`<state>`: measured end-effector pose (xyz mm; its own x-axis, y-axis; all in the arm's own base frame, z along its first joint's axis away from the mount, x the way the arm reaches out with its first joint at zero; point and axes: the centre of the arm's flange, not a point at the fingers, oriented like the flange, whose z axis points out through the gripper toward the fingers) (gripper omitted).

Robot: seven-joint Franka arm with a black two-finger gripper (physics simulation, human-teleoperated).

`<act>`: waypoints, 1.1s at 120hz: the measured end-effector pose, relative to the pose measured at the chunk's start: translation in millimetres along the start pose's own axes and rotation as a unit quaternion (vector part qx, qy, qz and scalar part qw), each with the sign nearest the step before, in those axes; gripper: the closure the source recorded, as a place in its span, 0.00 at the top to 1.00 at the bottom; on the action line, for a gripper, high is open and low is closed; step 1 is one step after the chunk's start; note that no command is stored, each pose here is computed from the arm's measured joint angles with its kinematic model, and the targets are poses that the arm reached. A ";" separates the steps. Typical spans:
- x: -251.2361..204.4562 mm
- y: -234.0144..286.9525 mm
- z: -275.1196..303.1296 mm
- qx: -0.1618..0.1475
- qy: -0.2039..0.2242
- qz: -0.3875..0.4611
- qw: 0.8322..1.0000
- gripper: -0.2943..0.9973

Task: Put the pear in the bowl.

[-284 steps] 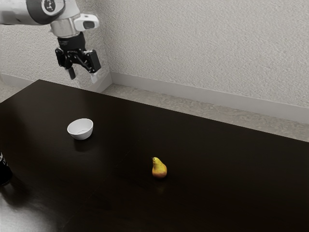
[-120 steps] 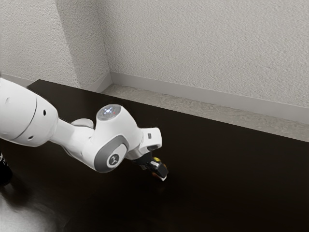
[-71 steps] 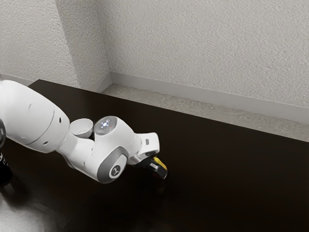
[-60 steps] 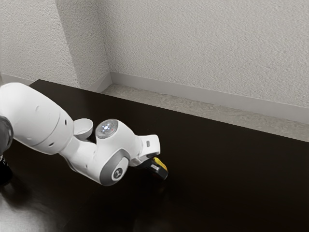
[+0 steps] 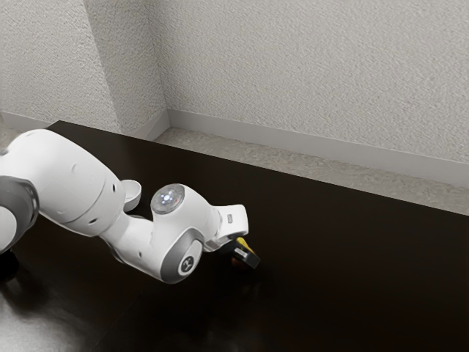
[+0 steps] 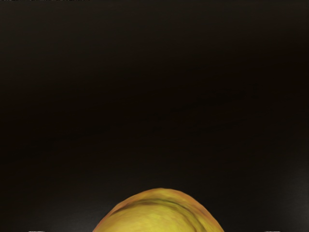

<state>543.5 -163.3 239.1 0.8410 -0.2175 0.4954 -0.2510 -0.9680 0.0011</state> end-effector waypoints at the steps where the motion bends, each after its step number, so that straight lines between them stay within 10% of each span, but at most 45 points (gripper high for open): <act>1: 0.0 0.2 0.0 0.000 0.000 0.000 1.000 0.67; 132: 24.4 -16.8 -48.3 0.001 0.029 -0.003 1.000 0.48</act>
<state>545.1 -146.3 293.2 0.8132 -0.2041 0.5450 -0.2453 -0.9694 0.0030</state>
